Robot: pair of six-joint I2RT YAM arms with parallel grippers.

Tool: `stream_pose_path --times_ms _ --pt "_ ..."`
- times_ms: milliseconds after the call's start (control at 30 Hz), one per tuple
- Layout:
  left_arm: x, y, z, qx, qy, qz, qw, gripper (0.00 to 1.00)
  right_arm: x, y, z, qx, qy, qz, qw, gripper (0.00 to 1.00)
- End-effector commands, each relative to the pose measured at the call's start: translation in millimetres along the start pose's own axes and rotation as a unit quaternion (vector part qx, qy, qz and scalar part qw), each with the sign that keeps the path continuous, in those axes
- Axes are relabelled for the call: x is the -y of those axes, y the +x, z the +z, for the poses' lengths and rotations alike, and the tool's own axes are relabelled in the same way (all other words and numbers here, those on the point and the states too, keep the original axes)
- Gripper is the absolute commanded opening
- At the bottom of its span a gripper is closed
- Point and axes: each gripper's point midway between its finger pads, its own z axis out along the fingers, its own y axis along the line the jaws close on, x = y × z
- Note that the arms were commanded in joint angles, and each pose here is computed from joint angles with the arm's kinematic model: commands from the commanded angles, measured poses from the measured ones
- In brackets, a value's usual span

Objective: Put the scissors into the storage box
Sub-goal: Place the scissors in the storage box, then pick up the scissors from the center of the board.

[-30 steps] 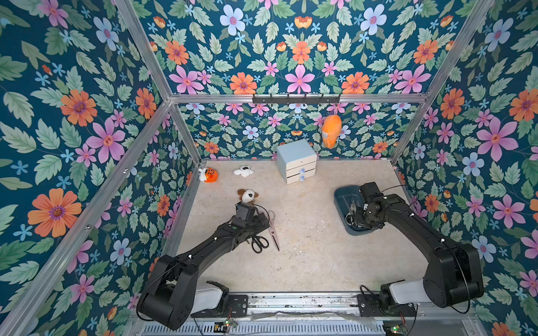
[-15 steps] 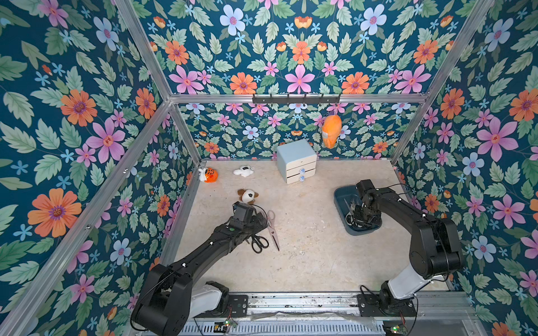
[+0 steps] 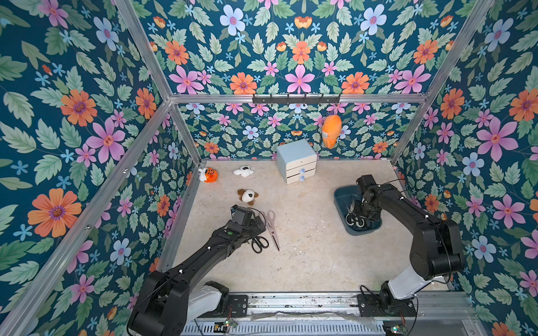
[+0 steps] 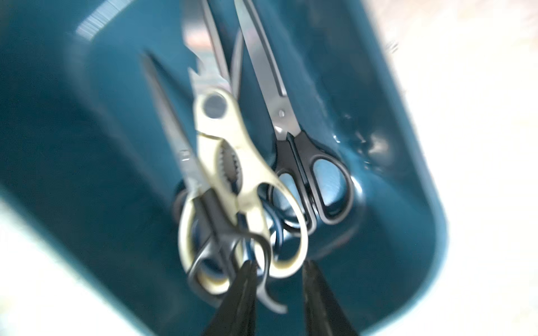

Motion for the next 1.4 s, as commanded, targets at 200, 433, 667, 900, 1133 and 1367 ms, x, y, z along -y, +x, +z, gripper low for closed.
stream_pose_path --times_ms 200,433,667,900,1133,1367 --pt "-6.7 7.3 6.5 -0.016 -0.013 0.037 0.999 0.99 -53.9 16.1 -47.3 0.038 -0.038 -0.027 0.998 0.36" --pt "-6.2 11.1 8.3 -0.024 -0.008 0.037 0.999 0.99 -136.4 31.1 -60.5 0.056 -0.091 -0.067 0.992 0.36" --pt "-12.2 8.0 0.2 -0.021 -0.027 0.036 0.999 0.99 -223.9 49.1 -45.9 0.049 -0.111 -0.133 0.984 0.37" --pt "-27.2 3.4 -13.7 -0.013 -0.062 0.041 0.997 0.99 -294.4 59.5 -30.6 0.041 -0.122 -0.195 0.972 0.37" --pt "-47.4 1.4 -17.5 -0.026 -0.091 0.019 0.995 0.99 -341.9 59.7 -9.0 0.042 -0.142 -0.214 0.965 0.37" --pt "-58.6 -12.8 -20.8 -0.017 -0.092 -0.016 0.995 0.99 -371.7 68.1 17.0 0.038 -0.142 -0.233 0.961 0.36"
